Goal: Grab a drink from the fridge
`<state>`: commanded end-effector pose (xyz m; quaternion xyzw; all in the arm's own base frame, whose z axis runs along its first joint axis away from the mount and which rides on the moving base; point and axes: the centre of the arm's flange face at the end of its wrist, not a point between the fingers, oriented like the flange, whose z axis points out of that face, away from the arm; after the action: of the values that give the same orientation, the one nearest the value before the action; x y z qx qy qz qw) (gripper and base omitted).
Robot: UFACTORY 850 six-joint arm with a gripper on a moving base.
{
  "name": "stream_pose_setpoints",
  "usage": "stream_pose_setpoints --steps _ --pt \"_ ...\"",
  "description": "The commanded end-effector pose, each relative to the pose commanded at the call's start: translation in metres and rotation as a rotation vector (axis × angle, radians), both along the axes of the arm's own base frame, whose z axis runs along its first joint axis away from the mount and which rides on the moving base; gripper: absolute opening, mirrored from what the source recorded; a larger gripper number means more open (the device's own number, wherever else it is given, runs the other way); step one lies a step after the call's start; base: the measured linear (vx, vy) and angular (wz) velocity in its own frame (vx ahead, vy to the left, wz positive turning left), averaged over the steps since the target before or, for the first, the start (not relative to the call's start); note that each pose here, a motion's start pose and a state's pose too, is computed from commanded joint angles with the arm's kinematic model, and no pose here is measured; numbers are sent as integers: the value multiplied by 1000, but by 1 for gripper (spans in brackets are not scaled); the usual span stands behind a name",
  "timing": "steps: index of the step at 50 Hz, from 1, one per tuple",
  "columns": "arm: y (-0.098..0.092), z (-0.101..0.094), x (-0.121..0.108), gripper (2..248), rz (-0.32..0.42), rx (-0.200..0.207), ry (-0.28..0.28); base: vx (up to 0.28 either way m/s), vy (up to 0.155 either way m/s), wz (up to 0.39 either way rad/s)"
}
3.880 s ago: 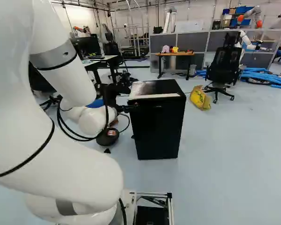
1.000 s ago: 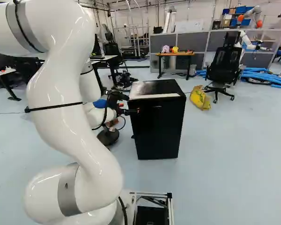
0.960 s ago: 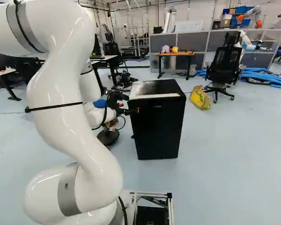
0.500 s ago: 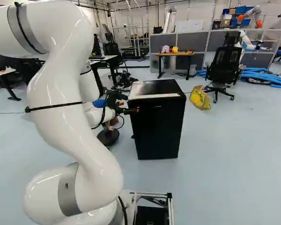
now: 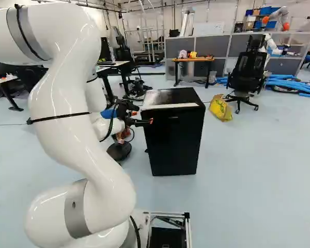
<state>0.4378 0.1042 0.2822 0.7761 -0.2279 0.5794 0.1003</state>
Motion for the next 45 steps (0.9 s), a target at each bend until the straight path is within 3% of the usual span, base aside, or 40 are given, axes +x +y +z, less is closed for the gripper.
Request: stream_pose_setpoints --steps 45 --pt "9 1 2 247 -145 5 -41 0 0 0"
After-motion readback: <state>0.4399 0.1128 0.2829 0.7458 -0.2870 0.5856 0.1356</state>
